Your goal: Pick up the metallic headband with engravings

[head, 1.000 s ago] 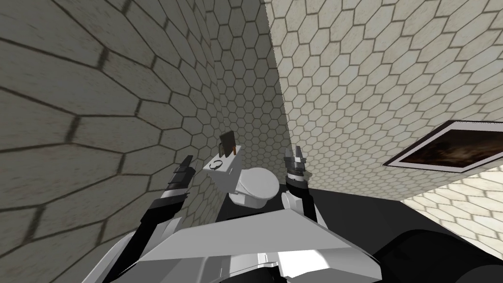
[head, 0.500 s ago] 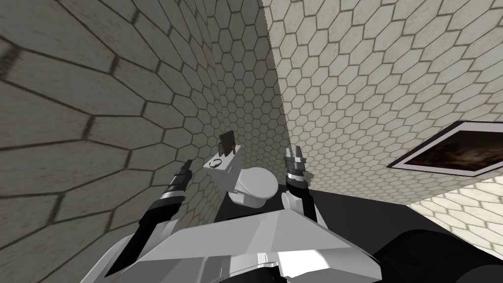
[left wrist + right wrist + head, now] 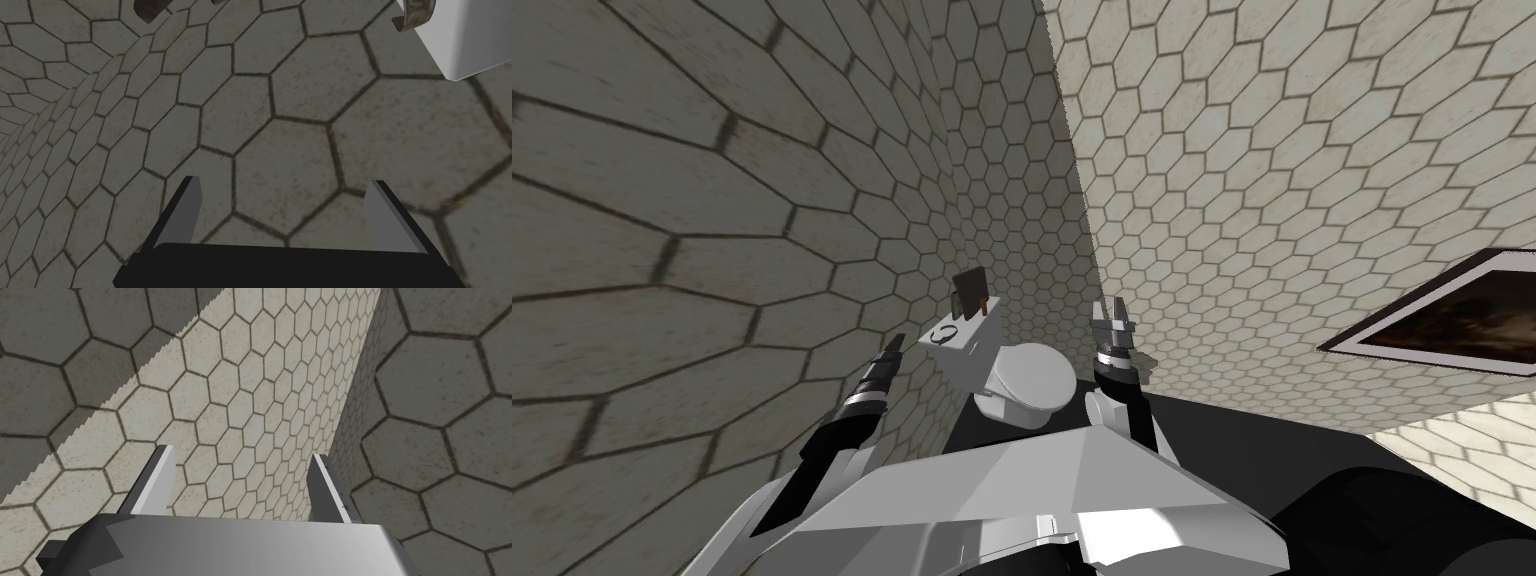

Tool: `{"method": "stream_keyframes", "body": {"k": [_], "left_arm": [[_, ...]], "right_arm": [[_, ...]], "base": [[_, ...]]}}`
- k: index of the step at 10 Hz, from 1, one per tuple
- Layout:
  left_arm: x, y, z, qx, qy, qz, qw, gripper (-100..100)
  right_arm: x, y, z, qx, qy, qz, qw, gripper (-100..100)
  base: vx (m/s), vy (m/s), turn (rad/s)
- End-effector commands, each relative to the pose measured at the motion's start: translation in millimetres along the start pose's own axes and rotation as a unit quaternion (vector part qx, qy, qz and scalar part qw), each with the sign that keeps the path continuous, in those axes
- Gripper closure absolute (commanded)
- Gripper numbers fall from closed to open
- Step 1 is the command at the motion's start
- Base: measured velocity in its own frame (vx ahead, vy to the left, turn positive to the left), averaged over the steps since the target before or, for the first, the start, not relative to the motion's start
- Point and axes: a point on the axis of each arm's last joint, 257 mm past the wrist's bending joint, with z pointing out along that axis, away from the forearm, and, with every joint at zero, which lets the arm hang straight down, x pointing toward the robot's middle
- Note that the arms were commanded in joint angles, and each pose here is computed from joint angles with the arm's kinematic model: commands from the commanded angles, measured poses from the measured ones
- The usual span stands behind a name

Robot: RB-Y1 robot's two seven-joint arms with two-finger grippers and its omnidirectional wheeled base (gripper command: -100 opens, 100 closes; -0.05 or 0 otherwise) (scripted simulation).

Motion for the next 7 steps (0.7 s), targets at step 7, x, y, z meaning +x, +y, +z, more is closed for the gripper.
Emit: {"method": "stream_keyframes", "body": {"k": [7], "left_arm": [[-4.9,66,17.3,-0.080,0.006,0.070,0.9943,-100]], "right_arm": [[0,0,0.0,0.000,0.000,0.000,1.0000,0]], "base": [[0.053,-0.107,0.033]]}}
